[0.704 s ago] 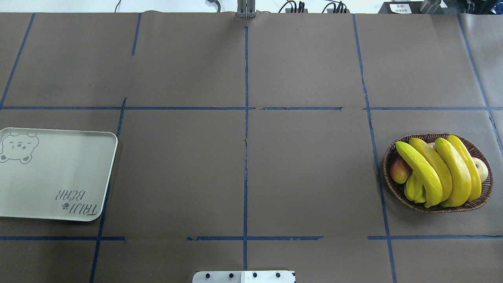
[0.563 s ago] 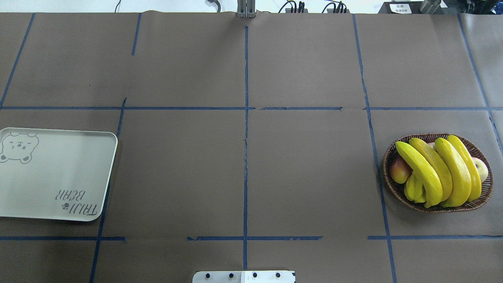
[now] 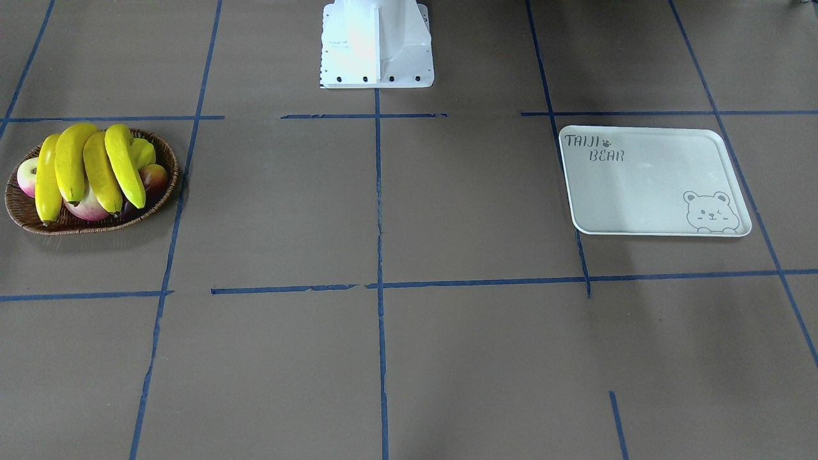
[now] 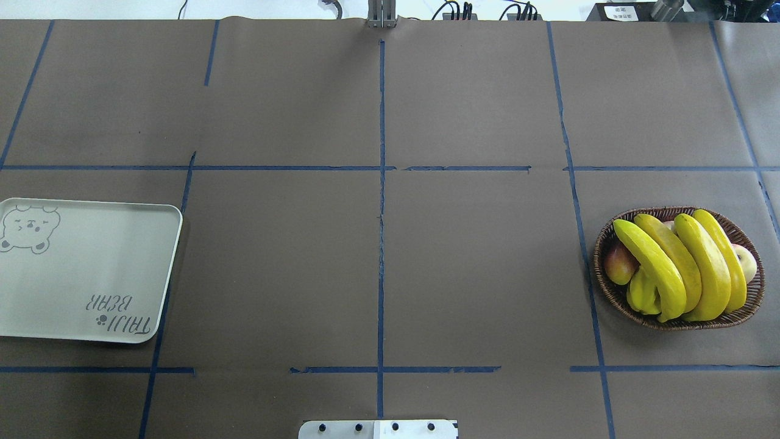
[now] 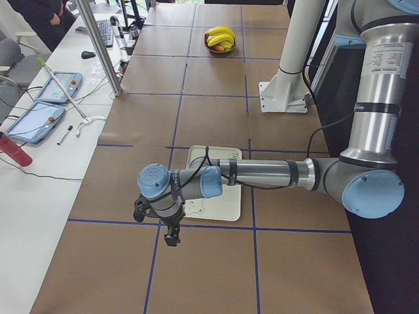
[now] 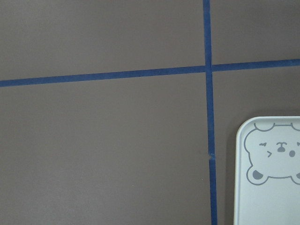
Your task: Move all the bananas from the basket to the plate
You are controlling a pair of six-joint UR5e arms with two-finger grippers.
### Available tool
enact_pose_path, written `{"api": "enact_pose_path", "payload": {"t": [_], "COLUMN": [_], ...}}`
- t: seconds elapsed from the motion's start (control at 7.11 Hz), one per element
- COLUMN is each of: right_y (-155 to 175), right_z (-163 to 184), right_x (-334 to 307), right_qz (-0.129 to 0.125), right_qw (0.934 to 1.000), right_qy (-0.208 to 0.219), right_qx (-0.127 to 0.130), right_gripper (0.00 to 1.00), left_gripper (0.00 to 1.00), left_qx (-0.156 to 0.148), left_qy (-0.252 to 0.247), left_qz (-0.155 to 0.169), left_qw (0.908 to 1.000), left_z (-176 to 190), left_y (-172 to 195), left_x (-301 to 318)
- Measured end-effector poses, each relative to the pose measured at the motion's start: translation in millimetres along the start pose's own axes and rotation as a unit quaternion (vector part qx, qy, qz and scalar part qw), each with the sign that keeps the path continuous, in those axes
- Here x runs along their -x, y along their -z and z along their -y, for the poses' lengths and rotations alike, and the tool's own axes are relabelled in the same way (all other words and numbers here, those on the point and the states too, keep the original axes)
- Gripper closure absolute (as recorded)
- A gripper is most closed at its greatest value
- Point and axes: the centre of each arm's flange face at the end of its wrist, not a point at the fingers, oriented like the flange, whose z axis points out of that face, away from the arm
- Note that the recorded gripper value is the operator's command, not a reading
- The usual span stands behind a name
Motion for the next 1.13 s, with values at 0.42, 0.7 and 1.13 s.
{"api": "enact_pose_path", "payload": {"t": [0.42, 0.7, 1.13], "right_y": [9.6, 16.2, -12.1], "right_z": [7.9, 40.2, 111.0], "right_x": [12.0, 64.9, 201.8], "right_qz": [-0.002, -0.014, -0.043], "right_qw": [0.9999, 0.9987, 0.9911], "right_qy": [0.007, 0.048, 0.125], "right_qx": [-0.01, -0.015, -0.011], "right_gripper": [0.0, 0.0, 0.0], "left_gripper": [0.0, 0.0, 0.0], "left_qx": [0.0, 0.0, 0.001], "left_qy": [-0.001, -0.001, -0.001], "left_qz": [-0.001, -0.001, -0.001], "left_qw": [1.0, 1.0, 1.0], "left_z": [-0.4, -0.6, -0.8], "left_y": [0.0, 0.0, -0.9], "left_x": [-0.2, -0.3, 0.5]}}
